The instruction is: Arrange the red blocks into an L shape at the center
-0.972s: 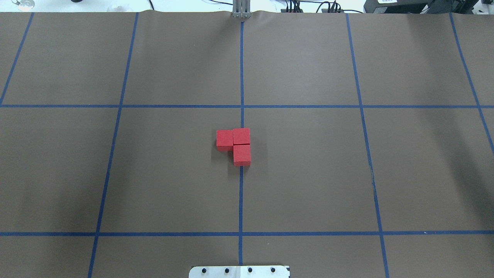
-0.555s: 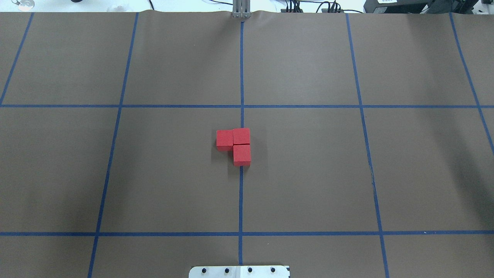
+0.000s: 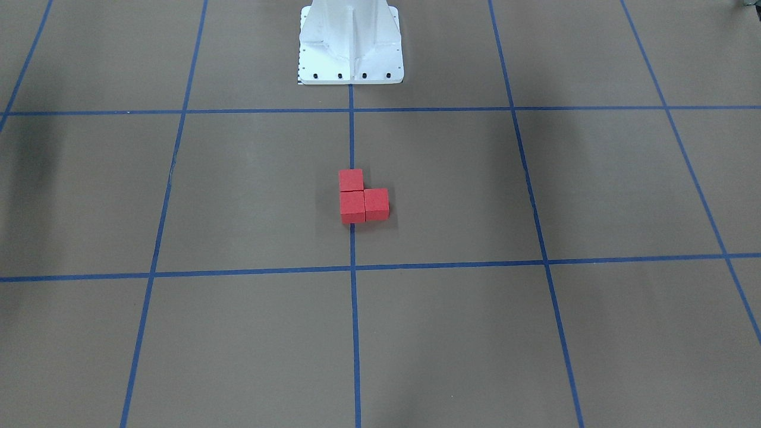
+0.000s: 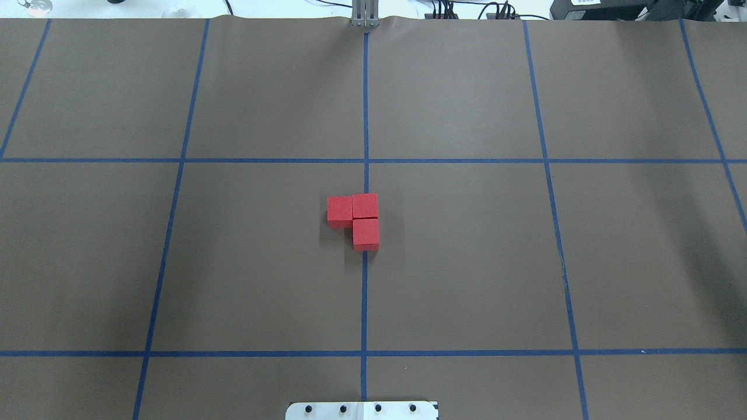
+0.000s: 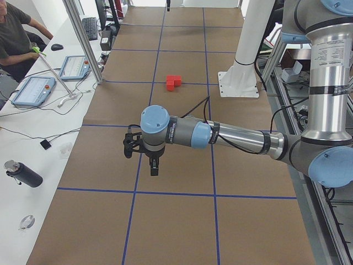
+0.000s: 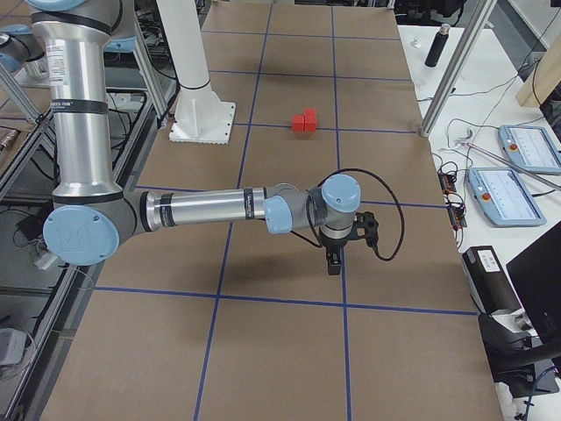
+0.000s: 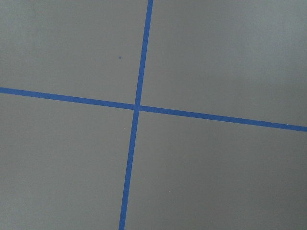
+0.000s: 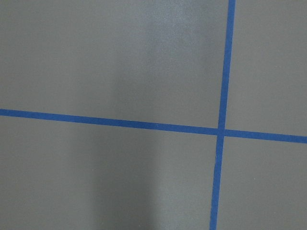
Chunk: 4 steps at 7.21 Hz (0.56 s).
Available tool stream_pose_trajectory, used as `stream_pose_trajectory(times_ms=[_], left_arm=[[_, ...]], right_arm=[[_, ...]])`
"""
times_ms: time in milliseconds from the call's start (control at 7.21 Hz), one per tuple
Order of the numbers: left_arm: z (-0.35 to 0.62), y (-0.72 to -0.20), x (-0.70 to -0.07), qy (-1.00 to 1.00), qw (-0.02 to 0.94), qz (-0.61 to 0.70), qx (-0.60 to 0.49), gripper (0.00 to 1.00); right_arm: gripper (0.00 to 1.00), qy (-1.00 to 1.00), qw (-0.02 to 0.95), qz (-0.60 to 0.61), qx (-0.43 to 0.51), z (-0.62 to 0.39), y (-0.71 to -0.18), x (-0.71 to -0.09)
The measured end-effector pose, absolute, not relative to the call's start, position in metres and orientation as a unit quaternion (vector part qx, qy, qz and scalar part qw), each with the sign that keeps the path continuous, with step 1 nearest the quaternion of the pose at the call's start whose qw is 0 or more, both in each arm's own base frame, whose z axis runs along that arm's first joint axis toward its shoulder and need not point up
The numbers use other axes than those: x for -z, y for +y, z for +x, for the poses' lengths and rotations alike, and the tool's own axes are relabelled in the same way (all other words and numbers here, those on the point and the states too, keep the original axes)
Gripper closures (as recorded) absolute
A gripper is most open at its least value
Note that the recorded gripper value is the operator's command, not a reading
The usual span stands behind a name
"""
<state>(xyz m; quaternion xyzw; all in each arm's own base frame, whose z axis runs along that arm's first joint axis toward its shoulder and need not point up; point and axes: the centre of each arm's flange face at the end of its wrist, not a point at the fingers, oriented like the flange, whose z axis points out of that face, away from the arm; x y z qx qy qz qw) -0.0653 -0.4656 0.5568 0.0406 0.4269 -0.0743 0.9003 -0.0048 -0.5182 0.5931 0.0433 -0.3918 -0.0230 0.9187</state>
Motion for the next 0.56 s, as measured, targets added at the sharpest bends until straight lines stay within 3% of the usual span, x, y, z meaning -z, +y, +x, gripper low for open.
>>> stream_pose_trajectory(times_ms=[555], left_arm=[[-0.0646, -0.4599, -0.5528, 0.431, 0.899, 0.042, 0.074, 0.00]], right_arm=[[0.00, -0.393, 0.918, 0.038, 0.021, -0.0038, -0.5134, -0.5984]])
